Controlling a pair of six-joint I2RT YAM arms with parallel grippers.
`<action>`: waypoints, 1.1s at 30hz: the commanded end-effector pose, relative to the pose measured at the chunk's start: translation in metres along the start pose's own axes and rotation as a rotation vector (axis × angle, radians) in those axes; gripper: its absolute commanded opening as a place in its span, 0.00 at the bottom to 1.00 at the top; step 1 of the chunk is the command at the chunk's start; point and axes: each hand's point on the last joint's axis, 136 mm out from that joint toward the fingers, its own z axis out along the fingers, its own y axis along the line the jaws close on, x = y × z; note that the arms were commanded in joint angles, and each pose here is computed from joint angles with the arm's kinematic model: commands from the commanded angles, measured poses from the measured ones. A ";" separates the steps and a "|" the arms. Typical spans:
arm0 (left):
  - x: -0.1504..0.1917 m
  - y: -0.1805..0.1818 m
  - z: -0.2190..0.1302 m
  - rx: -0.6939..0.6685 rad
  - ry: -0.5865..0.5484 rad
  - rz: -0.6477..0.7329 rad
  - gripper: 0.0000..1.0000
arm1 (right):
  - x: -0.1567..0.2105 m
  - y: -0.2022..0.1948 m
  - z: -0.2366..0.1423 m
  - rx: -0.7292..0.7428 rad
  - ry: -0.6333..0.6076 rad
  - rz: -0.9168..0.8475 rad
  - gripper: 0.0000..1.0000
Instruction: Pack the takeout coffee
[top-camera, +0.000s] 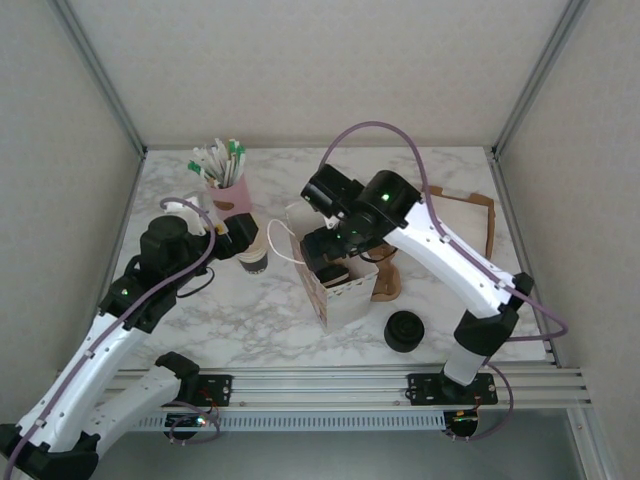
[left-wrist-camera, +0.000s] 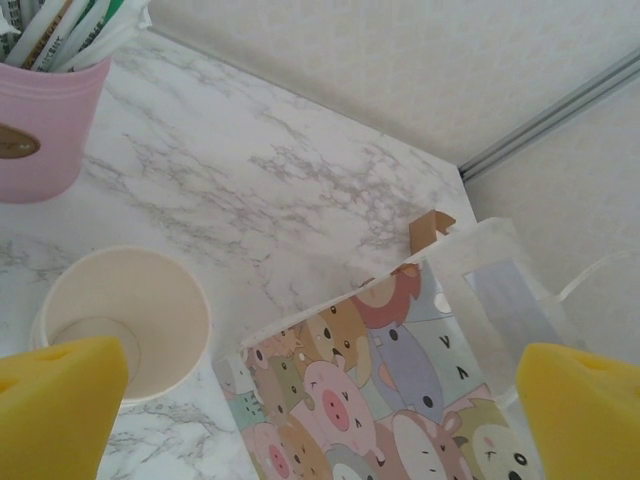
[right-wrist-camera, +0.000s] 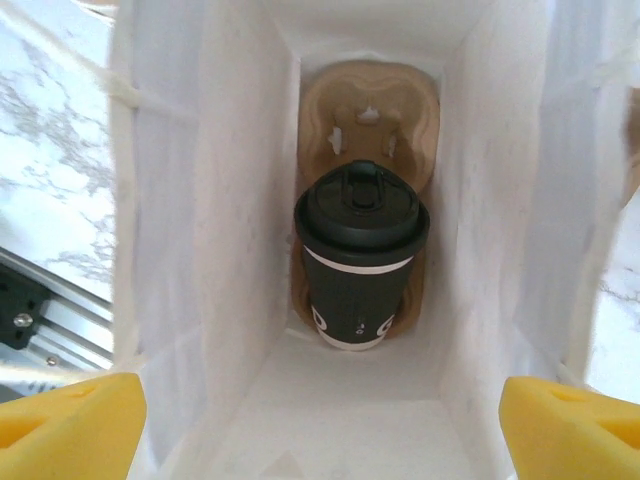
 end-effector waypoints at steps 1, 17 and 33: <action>-0.016 -0.009 -0.016 0.014 -0.060 0.022 1.00 | -0.005 0.005 -0.026 -0.054 -0.103 0.011 0.92; -0.045 -0.013 -0.055 0.010 -0.209 0.008 1.00 | -0.003 -0.041 -0.119 -0.079 -0.523 0.112 0.99; -0.056 0.004 -0.089 -0.024 -0.345 -0.072 1.00 | 0.040 -0.135 -0.135 0.111 -0.668 0.361 0.99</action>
